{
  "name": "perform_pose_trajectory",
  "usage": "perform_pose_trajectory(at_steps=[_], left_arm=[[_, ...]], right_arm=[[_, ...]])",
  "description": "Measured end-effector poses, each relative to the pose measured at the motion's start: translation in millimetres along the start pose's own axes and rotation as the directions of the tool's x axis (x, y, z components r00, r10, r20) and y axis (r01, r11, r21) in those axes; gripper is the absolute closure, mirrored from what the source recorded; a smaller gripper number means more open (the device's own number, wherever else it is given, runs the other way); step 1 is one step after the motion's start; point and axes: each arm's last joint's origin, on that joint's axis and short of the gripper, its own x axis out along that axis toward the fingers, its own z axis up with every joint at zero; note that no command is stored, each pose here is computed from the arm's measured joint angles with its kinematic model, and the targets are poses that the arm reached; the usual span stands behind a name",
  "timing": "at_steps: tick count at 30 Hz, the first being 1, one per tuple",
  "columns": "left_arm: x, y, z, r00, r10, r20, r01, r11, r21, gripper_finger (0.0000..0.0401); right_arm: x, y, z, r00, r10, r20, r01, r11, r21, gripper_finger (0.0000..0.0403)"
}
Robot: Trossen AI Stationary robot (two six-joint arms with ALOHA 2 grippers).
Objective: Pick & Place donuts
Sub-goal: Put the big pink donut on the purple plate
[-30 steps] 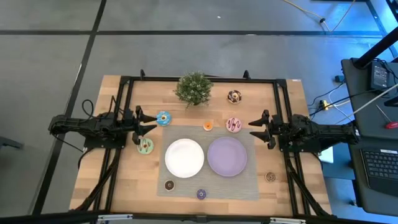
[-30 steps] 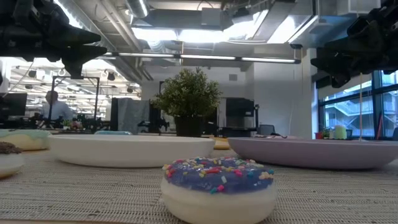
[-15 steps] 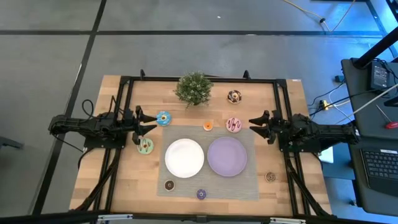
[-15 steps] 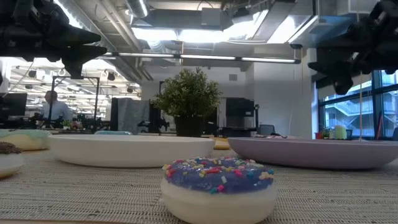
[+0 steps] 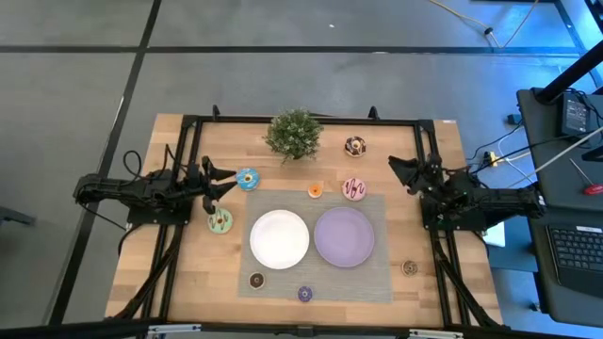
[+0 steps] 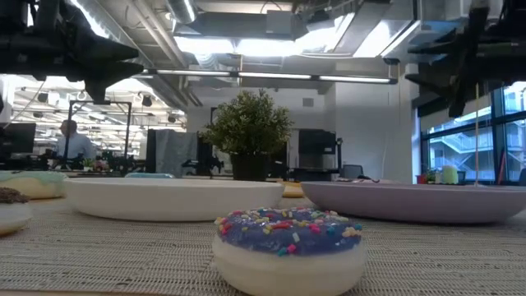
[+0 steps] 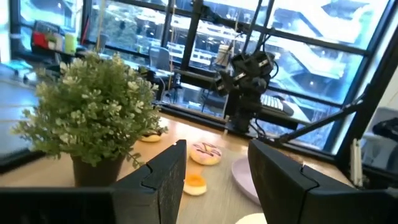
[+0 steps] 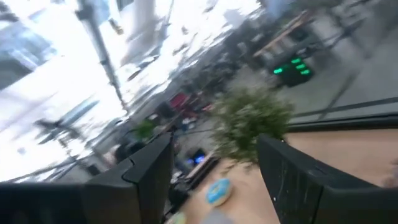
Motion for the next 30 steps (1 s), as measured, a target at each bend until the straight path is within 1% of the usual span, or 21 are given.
perform_pose_trajectory(at_steps=[1,3,5,7,9,11,15,17,20,21,25,26,29,30], left_arm=[[0,0,0,1.0,0.0,0.0,0.0,1.0,-0.02,0.0232],[0,0,0,1.0,0.012,0.003,-0.012,0.999,-0.039,0.0232],[0,1,0,0.999,0.04,0.01,-0.039,0.998,-0.043,0.0232],[0,2,1,0.998,0.065,0.023,-0.063,0.997,-0.049,0.0232],[0,2,2,0.995,0.091,0.036,-0.088,0.993,-0.076,0.0232],[0,3,4,0.991,0.117,0.061,-0.109,0.987,-0.121,0.0232],[0,3,6,0.988,0.129,0.085,-0.112,0.977,-0.182,0.0232],[0,3,6,0.988,0.128,0.083,-0.11,0.975,-0.192,0.0232],[0,3,6,0.988,0.128,0.083,-0.111,0.975,-0.192,0.0232],[0,3,6,0.988,0.128,0.083,-0.11,0.975,-0.192,0.0232],[0,3,6,0.988,0.129,0.081,-0.112,0.975,-0.191,0.0232],[0,3,6,0.988,0.13,0.081,-0.112,0.975,-0.191,0.0232],[0,3,6,0.988,0.13,0.08,-0.113,0.975,-0.19,0.0232],[0,3,6,0.988,0.13,0.078,-0.113,0.975,-0.19,0.0232]], right_arm=[[1,-1,-1,1.0,-0.031,0.0,0.031,1.0,-0.003,0.0173],[3,-1,-2,0.995,-0.087,-0.039,0.087,0.996,-0.002,0.0173],[6,0,-3,0.98,-0.146,-0.133,0.148,0.989,0.003,0.0173],[10,0,-5,0.942,-0.217,-0.258,0.222,0.975,-0.01,0.0173],[15,3,-5,0.891,-0.289,-0.35,0.302,0.953,-0.018,0.0173],[23,6,-4,0.841,-0.353,-0.411,0.373,0.927,-0.032,0.0173],[47,14,-3,0.746,-0.422,-0.515,0.445,0.891,-0.085,0.0173],[60,14,-4,0.674,-0.466,-0.573,0.491,0.862,-0.125,0.0173],[77,6,-12,0.532,-0.548,-0.645,0.557,0.801,-0.221,0.0173],[83,3,-14,0.493,-0.562,-0.664,0.567,0.787,-0.245,0.0173],[108,-5,-25,0.383,-0.573,-0.724,0.544,0.774,-0.325,0.0173],[113,-7,-29,0.358,-0.587,-0.726,0.539,0.765,-0.353,0.0173],[129,-10,-39,0.307,-0.609,-0.731,0.516,0.752,-0.41,0.0173],[133,-12,-42,0.281,-0.619,-0.733,0.512,0.743,-0.432,0.0173]])
